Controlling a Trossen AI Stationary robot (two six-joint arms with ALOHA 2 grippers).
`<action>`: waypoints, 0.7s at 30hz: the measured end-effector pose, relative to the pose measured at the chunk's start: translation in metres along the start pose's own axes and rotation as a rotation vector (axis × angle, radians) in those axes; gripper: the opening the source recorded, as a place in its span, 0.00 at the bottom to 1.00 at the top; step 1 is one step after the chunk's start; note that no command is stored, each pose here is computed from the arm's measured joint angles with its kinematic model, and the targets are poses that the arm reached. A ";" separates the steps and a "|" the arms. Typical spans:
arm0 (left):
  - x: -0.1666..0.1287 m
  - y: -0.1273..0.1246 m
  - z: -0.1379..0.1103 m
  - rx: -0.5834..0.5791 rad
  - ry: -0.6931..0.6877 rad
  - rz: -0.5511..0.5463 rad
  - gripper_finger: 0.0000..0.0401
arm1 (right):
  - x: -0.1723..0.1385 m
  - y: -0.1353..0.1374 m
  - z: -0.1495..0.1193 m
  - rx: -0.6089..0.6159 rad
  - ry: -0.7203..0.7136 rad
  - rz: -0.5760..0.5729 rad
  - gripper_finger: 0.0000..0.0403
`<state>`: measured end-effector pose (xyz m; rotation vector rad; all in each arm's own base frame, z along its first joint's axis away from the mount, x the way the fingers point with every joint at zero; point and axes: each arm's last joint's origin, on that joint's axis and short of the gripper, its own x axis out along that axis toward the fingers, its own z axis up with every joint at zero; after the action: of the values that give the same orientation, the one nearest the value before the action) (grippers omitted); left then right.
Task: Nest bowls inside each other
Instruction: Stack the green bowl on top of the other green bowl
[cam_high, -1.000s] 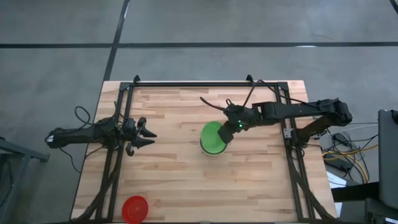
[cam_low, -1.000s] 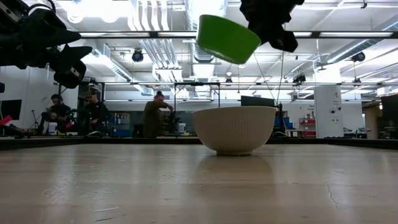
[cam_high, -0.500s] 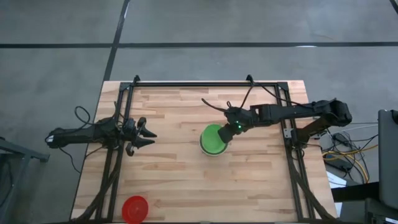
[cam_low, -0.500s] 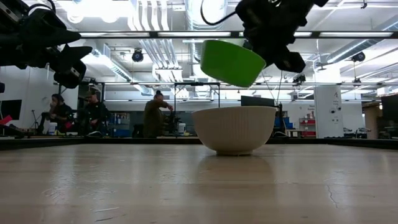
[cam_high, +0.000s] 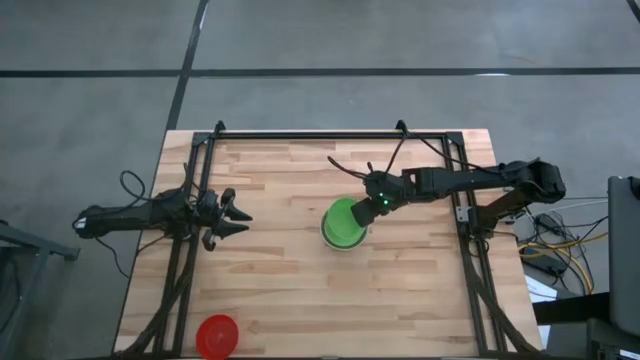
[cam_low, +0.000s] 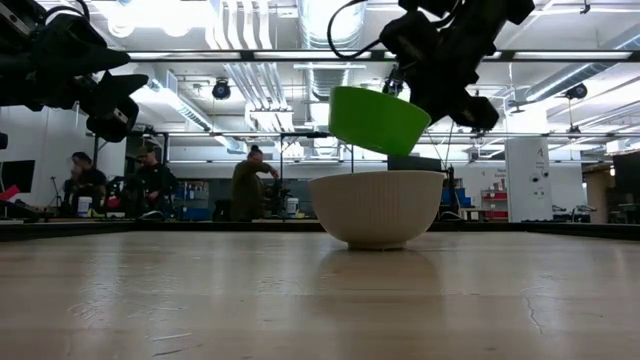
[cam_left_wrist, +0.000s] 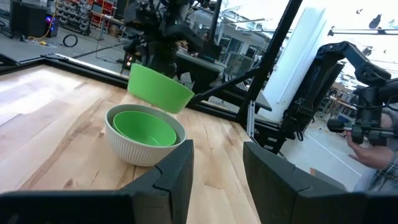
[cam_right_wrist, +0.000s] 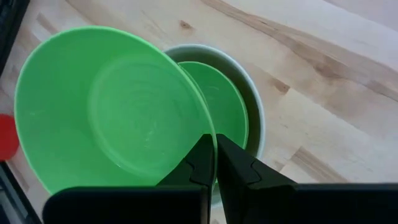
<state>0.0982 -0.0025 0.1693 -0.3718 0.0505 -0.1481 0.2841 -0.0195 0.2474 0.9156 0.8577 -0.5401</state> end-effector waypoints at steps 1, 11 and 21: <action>0.000 0.000 0.000 0.000 0.000 0.000 0.36 | 0.001 -0.001 -0.001 0.002 0.000 0.000 0.02; 0.000 0.000 0.000 0.000 0.000 0.000 0.36 | 0.008 -0.005 -0.004 0.028 0.002 0.011 0.02; 0.000 0.000 0.000 0.000 0.000 0.000 0.36 | 0.024 -0.006 -0.006 0.043 0.039 -0.020 0.02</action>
<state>0.0982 -0.0025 0.1693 -0.3716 0.0502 -0.1485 0.2904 -0.0189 0.2230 0.9601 0.8937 -0.5610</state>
